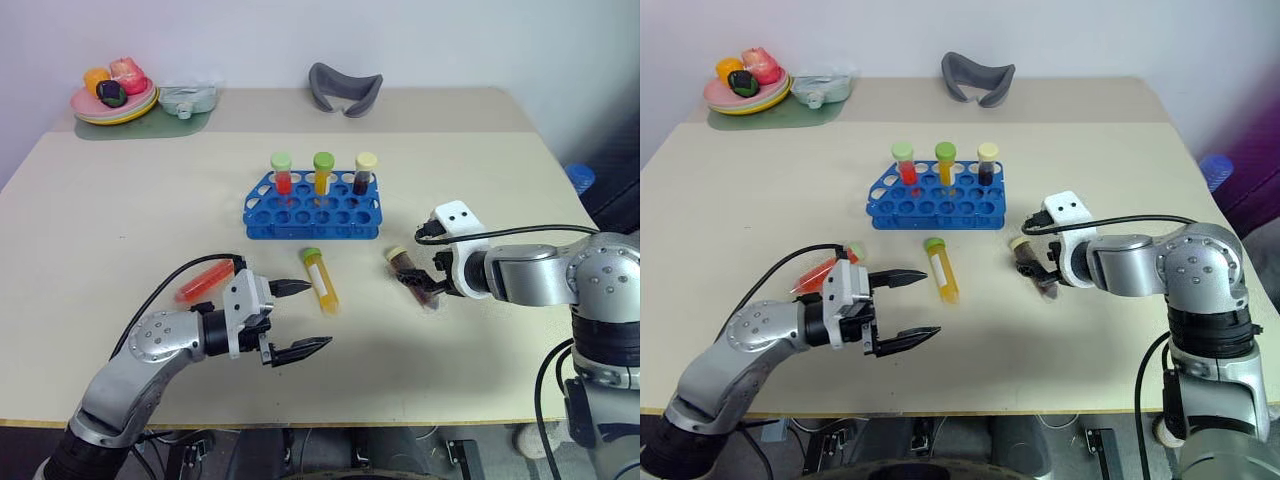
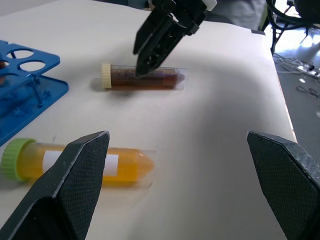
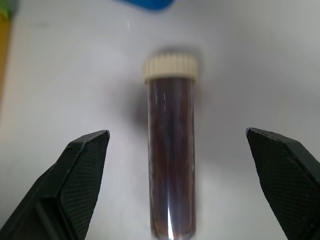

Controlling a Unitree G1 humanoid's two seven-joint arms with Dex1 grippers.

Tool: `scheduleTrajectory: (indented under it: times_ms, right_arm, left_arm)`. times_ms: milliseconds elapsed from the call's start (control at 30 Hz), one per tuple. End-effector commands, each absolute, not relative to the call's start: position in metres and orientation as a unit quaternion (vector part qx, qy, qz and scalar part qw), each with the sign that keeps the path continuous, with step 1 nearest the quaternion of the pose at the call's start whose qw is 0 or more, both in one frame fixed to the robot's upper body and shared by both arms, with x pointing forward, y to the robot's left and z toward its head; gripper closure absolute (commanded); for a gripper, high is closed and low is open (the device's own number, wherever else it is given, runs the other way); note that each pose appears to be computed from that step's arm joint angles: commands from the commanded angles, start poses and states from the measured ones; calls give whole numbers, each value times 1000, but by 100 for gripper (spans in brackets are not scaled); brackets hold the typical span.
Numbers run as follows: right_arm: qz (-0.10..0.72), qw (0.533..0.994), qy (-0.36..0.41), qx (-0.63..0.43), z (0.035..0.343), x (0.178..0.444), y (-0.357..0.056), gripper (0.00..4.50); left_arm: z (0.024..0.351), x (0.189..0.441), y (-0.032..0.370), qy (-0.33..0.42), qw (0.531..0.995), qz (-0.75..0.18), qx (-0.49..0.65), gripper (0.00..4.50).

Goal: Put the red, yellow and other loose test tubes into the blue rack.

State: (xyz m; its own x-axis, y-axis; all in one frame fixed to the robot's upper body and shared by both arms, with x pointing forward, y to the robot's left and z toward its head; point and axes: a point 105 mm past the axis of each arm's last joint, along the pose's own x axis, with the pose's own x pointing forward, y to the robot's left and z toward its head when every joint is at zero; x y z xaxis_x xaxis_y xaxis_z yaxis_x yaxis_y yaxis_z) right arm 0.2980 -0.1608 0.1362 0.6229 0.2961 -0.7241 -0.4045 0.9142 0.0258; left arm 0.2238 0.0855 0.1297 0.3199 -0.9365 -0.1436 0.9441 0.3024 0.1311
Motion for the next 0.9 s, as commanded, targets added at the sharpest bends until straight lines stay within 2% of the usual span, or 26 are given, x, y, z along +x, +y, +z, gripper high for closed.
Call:
scheduleTrajectory:
  times_ms: [33, 467, 900]
  right_arm:
    - [210, 891, 397, -72, 143, 300, -153, 4]
    - [185, 853, 478, -95, 119, 312, -147, 4]
    - [162, 844, 495, -129, 110, 317, -148, 4]
  left_arm:
    - [132, 222, 83, 2, 803, -588, 99, 0]
    - [129, 221, 82, -7, 803, -588, 95, 0]
    - [128, 220, 83, -9, 804, -587, 95, 0]
